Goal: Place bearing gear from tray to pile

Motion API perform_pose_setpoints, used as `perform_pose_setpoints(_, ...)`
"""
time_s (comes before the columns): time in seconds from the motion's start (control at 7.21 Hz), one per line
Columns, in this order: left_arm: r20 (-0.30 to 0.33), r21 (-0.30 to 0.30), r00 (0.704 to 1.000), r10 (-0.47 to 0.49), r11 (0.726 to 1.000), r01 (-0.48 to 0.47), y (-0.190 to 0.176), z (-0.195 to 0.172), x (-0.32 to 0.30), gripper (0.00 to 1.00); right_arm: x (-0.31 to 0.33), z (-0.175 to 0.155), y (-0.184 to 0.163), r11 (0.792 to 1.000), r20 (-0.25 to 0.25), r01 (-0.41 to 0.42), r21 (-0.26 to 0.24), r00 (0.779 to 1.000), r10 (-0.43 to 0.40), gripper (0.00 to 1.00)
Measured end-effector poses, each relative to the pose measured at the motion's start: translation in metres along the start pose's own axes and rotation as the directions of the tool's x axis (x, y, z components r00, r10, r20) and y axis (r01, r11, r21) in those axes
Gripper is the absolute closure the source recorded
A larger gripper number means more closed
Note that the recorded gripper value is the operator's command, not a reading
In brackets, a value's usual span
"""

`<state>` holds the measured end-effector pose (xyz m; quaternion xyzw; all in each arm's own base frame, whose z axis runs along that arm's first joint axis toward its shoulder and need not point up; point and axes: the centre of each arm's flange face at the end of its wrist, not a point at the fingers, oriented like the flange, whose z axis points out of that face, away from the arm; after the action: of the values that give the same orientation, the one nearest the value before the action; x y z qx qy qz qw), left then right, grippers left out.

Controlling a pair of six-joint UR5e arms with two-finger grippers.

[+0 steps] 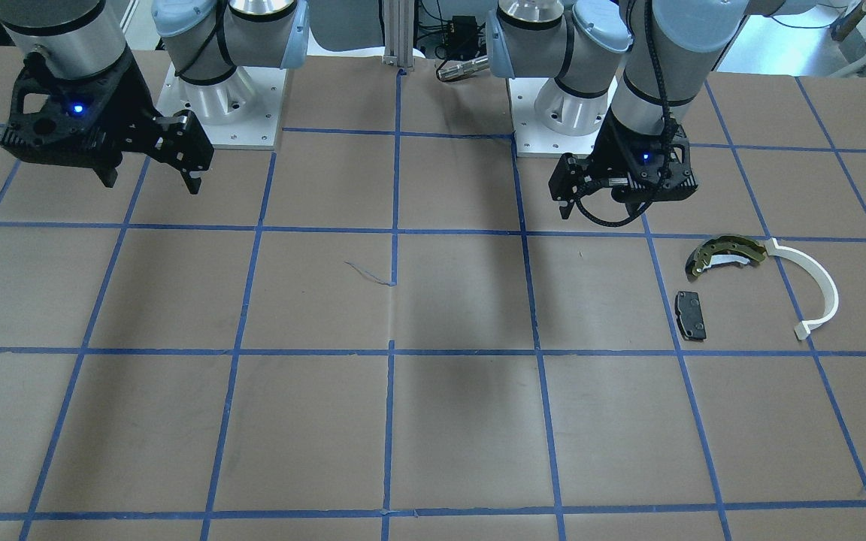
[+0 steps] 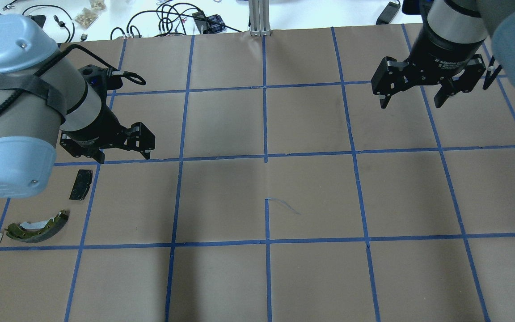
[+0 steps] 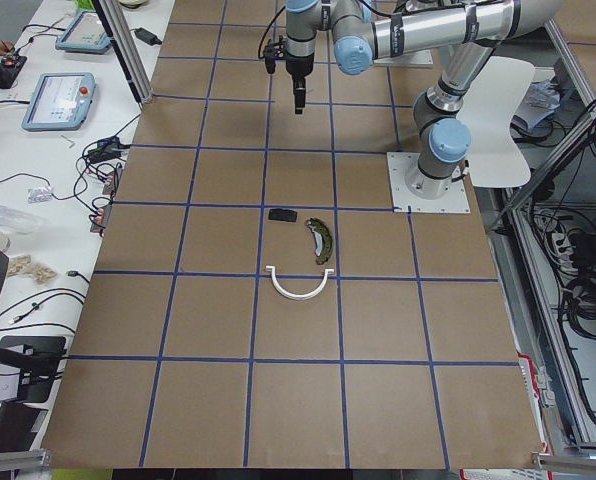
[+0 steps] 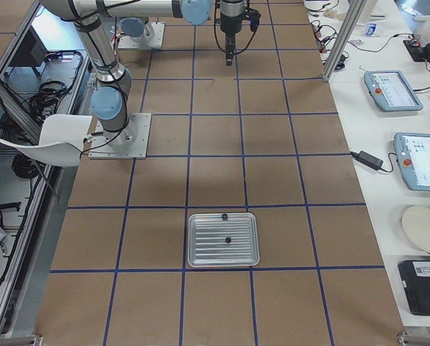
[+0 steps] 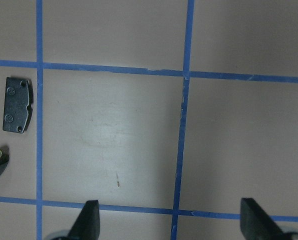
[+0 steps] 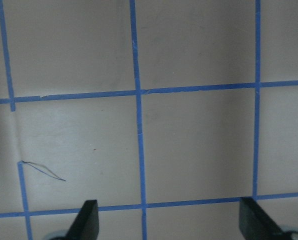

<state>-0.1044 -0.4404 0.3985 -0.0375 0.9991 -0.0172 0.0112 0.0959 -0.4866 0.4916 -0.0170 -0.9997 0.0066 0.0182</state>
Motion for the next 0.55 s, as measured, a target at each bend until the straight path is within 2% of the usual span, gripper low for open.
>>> perform_pose_setpoints(0.28,0.0,0.008,1.0,0.0,1.0,0.0,0.004,0.004,0.0,0.0,0.111,0.018,-0.02,0.996,0.003,0.084,-0.031,0.996,-0.084,0.0)
perform_pose_setpoints(0.42,0.0,0.008,1.0,0.0,1.0,0.0,0.005,0.005,0.0,0.0,0.184,0.042,-0.032,0.99,0.017,0.13,-0.052,0.992,-0.129,0.0)
perform_pose_setpoints(0.55,0.0,0.011,1.0,0.0,1.0,0.0,0.005,0.005,0.0,0.0,0.264,0.07,-0.043,0.983,0.017,0.179,-0.042,0.984,-0.179,0.0)
